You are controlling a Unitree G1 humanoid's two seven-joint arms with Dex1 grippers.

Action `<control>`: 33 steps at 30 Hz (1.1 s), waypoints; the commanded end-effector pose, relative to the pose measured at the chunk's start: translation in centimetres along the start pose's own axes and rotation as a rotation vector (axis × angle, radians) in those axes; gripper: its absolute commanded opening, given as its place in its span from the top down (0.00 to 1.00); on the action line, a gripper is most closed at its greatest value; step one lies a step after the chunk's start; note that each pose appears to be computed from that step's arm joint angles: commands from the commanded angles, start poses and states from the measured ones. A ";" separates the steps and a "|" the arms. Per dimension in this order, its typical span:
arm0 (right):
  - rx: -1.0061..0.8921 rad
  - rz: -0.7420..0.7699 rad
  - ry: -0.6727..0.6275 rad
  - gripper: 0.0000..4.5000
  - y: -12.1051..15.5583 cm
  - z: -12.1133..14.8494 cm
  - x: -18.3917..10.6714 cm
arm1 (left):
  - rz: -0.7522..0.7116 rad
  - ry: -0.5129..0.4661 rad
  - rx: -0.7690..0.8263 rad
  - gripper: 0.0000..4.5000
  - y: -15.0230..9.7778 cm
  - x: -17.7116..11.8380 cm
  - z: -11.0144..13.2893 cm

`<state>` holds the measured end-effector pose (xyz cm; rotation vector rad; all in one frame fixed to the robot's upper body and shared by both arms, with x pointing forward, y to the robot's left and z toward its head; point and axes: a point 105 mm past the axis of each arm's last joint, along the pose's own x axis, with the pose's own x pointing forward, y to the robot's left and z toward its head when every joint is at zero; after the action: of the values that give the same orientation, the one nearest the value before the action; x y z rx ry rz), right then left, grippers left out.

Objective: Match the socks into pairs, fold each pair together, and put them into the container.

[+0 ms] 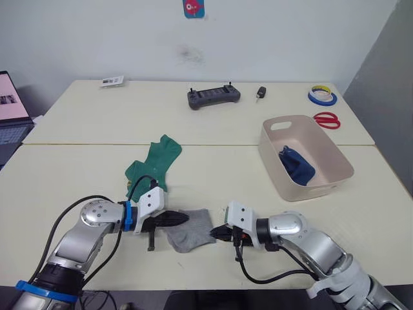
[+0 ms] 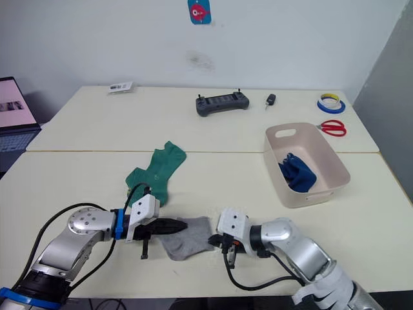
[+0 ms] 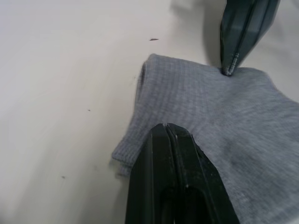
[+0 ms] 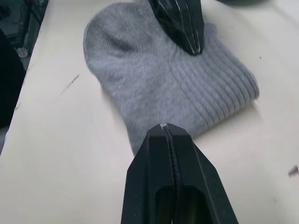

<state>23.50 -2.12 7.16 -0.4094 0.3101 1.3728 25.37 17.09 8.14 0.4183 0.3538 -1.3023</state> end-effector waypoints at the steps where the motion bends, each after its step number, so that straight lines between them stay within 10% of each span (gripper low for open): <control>1: -0.051 -0.005 -0.089 1.00 -0.4 2.8 -1.0 | -0.055 -0.018 0.057 1.00 -0.6 -1.4 2.0; 13: -0.144 0.151 -0.037 1.00 0.3 1.4 3.5 | -0.115 0.107 0.042 1.00 -1.4 -0.8 -0.2; 20: -0.176 0.133 0.031 1.00 0.4 -0.4 1.5 | -0.104 0.135 -0.046 1.00 -1.8 -0.8 -3.0; 25: -0.048 0.048 -0.112 1.00 -0.2 3.1 -0.2 | -0.099 0.102 -0.046 1.00 -1.9 0.2 -2.9; 33: 0.219 -0.091 -0.123 0.48 -2.0 2.7 -0.9 | -0.087 0.088 -0.077 1.00 -2.6 0.2 -3.8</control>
<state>25.20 -2.22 9.41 -0.1833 0.3482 1.2621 23.70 17.74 6.57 0.4245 0.4046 -1.3590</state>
